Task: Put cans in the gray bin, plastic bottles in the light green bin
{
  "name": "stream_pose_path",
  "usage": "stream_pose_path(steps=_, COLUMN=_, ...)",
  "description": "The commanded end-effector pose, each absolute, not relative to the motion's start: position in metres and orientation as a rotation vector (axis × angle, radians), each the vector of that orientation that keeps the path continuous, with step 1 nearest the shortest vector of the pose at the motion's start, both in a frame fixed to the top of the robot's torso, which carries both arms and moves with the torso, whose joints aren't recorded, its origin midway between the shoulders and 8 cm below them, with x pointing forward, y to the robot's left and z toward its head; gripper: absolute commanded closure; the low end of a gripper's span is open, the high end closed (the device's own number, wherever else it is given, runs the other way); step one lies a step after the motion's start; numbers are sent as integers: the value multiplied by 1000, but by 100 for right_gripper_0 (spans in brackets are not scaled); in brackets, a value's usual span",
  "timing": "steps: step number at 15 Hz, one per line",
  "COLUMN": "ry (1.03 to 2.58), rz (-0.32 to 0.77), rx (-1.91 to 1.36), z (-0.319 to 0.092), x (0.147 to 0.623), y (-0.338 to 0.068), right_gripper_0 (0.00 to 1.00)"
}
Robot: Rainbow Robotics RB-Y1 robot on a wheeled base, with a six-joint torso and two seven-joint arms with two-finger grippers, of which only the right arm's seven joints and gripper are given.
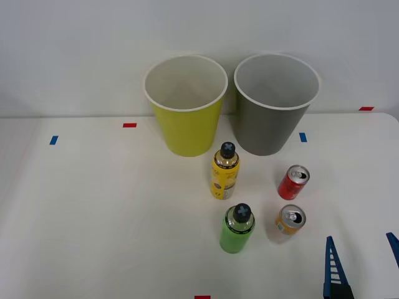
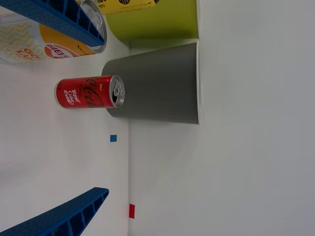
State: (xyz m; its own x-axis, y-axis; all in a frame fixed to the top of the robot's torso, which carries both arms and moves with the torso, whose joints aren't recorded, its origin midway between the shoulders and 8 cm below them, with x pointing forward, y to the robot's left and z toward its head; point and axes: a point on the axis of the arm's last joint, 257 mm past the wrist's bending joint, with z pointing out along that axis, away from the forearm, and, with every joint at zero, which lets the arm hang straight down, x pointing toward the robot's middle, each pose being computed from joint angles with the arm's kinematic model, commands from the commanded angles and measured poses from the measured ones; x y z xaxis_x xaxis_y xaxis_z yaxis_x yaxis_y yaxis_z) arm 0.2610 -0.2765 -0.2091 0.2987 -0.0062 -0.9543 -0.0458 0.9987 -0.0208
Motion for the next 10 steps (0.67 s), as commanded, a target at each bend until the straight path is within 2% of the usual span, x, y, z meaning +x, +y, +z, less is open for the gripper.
stream_pose_path(steps=1, ry=1267, rz=26, rx=-47, z=-209, x=261, y=-276, right_gripper_0=0)
stream_pose_path(steps=8, ry=1267, rz=26, rx=-47, z=-209, x=261, y=-276, right_gripper_0=0)
stream_pose_path(steps=10, ry=1301, rz=35, rx=-1, z=-227, x=264, y=-280, right_gripper_0=0)
